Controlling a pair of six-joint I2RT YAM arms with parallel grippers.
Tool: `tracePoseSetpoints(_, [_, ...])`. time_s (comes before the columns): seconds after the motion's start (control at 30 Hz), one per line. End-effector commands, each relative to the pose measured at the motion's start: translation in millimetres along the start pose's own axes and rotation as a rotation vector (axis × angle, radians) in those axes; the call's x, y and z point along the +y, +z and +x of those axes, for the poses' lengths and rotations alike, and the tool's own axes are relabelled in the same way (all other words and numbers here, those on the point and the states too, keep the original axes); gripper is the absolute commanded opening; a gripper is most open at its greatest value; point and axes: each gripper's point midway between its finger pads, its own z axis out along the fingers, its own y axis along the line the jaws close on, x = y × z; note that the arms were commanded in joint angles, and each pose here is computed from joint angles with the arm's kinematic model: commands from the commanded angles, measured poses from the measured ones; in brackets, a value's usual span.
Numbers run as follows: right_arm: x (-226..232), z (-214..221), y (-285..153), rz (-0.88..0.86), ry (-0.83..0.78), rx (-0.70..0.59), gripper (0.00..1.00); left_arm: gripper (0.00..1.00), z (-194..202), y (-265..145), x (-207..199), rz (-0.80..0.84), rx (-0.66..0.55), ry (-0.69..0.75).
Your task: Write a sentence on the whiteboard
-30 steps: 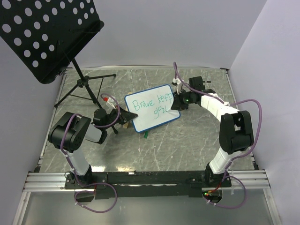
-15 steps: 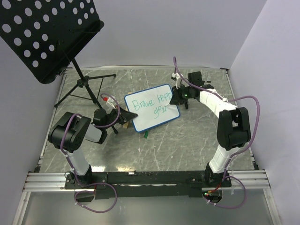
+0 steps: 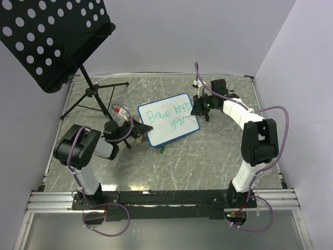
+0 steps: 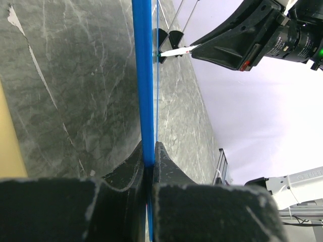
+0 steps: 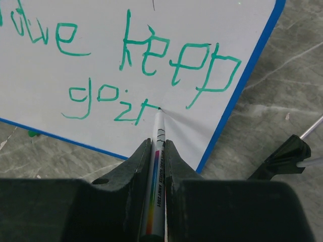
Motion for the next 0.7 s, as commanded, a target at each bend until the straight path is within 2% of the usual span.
tracePoseSetpoints(0.0, [-9.3, -0.4, 0.6, 0.027, -0.015, -0.004, 0.00, 0.01, -31.7, -2.0, -68.3, 0.274, -0.120, 0.239])
tracePoseSetpoints(0.37, [5.3, 29.9, -4.8, -0.013, -0.026, 0.052, 0.00, 0.01, -32.3, -0.5, -69.0, 0.279, -0.119, 0.240])
tracePoseSetpoints(0.67, [5.7, 9.4, -15.3, -0.006, -0.021, -0.017, 0.00, 0.01, -31.6, -1.8, -69.5, 0.278, -0.119, 0.241])
